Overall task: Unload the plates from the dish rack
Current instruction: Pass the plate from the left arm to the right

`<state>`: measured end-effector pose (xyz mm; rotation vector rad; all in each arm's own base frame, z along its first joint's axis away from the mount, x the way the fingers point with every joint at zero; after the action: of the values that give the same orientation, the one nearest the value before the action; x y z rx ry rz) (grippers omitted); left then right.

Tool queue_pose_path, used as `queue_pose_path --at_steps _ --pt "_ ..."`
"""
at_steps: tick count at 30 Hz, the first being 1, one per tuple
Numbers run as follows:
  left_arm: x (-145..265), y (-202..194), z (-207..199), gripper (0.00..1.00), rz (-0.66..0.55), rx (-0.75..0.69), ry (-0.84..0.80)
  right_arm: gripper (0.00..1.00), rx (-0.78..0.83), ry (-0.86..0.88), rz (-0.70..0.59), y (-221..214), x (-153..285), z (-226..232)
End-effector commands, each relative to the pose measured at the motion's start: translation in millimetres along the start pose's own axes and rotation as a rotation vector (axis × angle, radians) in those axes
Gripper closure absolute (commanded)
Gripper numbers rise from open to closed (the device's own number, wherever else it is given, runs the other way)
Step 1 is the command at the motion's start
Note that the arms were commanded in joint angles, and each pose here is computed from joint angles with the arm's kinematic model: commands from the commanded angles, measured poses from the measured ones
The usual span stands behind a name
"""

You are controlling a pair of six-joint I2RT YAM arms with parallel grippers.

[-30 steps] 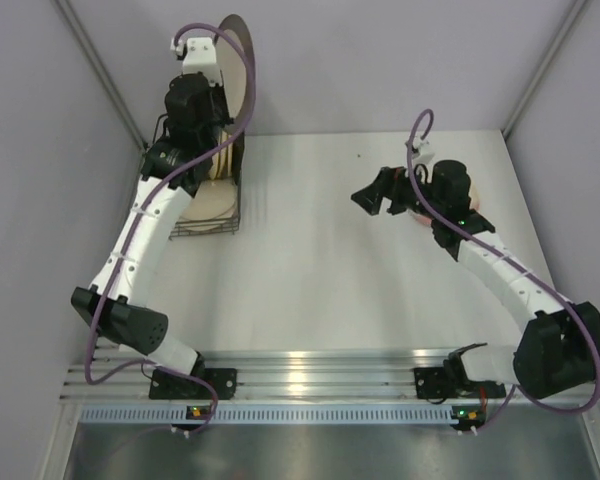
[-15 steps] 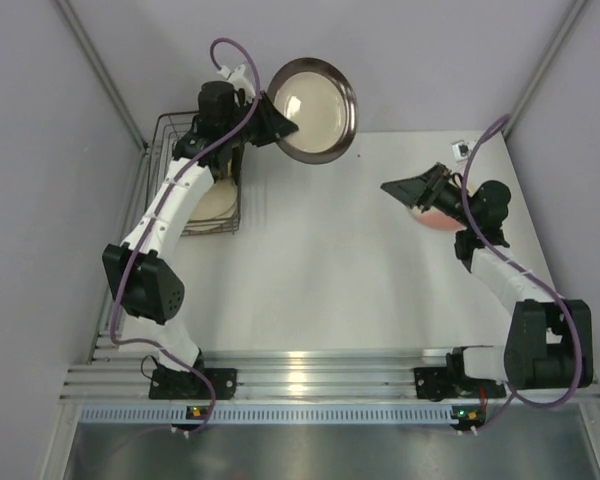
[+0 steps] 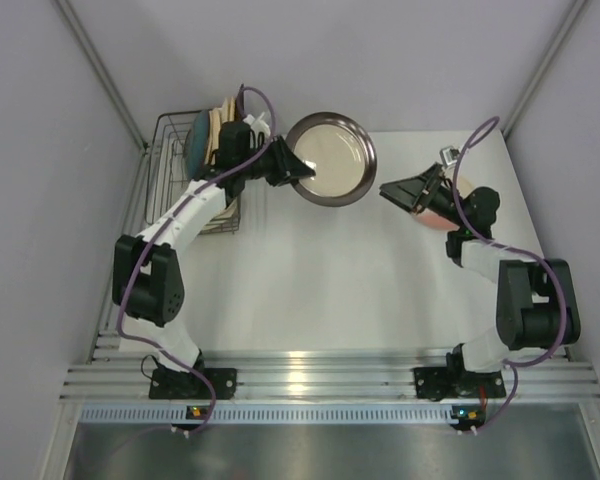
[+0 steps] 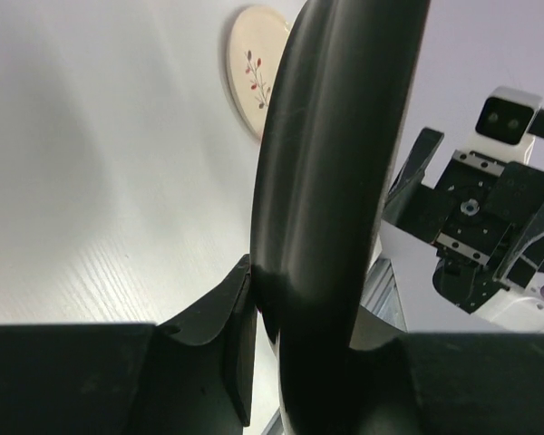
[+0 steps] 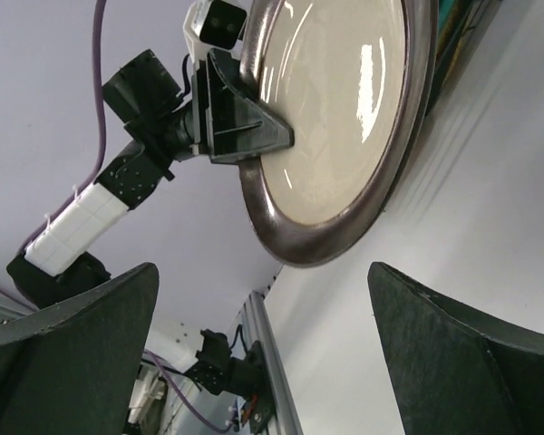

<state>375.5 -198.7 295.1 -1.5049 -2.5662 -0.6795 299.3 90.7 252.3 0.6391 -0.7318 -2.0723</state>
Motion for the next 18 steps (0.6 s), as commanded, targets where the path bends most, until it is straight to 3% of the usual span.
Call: queue_pose_path --at_steps 1,9,12,15,18 --pt "36 -9 -79 1.00 -0.039 -0.248 -0.326 0.02 0.059 0.017 0.022 2 -5 3" --pt "36 -27 -73 1.00 0.001 -0.259 -0.350 0.02 0.069 -0.116 0.122 -8 -12 -13" --pt "33 -32 -67 1.00 0.017 -0.258 -0.339 0.07 0.081 -0.110 0.126 -9 -14 -12" --pt "27 -38 -57 1.00 0.041 -0.258 -0.313 0.19 0.079 -0.089 0.124 -9 -16 -10" --pt "21 -43 -47 1.00 0.053 -0.253 -0.278 0.37 0.076 -0.070 0.129 -8 -18 -8"
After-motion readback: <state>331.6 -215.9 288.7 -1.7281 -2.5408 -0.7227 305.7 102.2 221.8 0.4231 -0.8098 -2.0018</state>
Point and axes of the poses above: each gripper's point midway between its finger pads, its own x axis back along the fingers, its own z axis along the line the jaws close on, y = z × x, the point moved 10 cm from there along x, back along the fingers, and after that the axes turned 13 degrees about x, right-handed, at the moved point
